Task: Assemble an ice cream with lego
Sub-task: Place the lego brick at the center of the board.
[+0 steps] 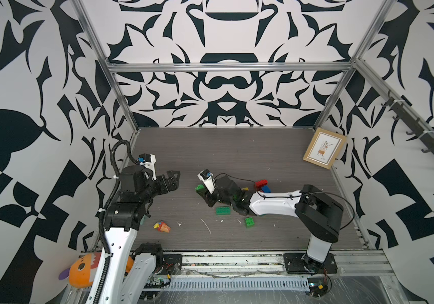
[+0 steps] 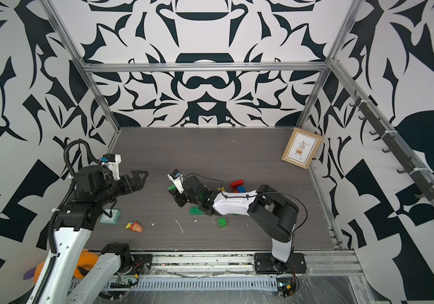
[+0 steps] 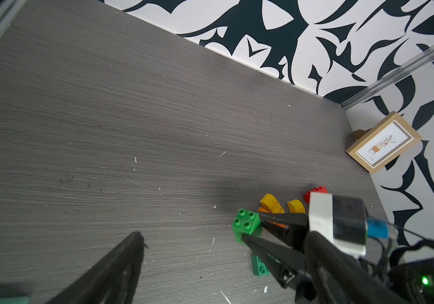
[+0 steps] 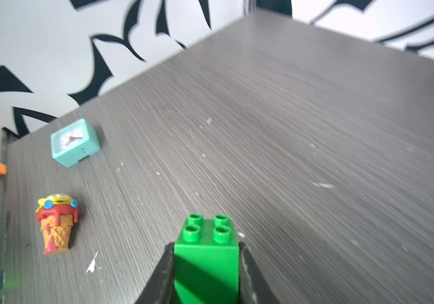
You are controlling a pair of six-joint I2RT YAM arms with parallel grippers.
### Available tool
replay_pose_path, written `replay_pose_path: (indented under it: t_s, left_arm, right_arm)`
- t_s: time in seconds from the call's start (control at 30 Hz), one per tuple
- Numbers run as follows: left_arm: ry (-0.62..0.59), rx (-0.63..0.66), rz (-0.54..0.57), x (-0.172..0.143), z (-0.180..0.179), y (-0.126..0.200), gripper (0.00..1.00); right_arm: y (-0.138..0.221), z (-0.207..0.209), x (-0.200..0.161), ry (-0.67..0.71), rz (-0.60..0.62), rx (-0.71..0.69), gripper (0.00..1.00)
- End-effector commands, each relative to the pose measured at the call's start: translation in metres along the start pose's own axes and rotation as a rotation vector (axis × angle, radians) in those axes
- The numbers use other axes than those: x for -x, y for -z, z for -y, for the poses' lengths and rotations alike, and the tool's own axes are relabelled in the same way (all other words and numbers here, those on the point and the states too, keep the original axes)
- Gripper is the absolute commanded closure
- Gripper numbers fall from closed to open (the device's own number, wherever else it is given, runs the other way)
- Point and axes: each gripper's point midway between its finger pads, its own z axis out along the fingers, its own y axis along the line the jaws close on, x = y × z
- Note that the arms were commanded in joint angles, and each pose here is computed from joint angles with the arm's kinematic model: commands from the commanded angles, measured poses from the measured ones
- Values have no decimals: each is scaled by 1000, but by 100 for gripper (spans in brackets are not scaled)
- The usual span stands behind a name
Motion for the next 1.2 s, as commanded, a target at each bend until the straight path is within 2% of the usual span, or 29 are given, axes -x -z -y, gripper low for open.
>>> replay_pose_path:
  t_s: [0.0,0.23,0.67,0.9,1.17]
  left_arm:
    - [35,-25,20,0,1,-3,1]
    - [42,7,19,-3,-5,-4,1]
    - [25,24,45,2,-8,-4,1]
    - [7,31,61,6,-7,1,1]
    - [-2,35,84,11,-6,5,1]
  right_arm:
    - [0,-29,35,73,297,69,79]
    - [-25,-41,3,86,311,109,77]
    - [-60,-42,-22,91,259,126,73]
    - [-61,-37,-35,109,244,104,69]
    - [-49,-29,-52,124,217,75,59]
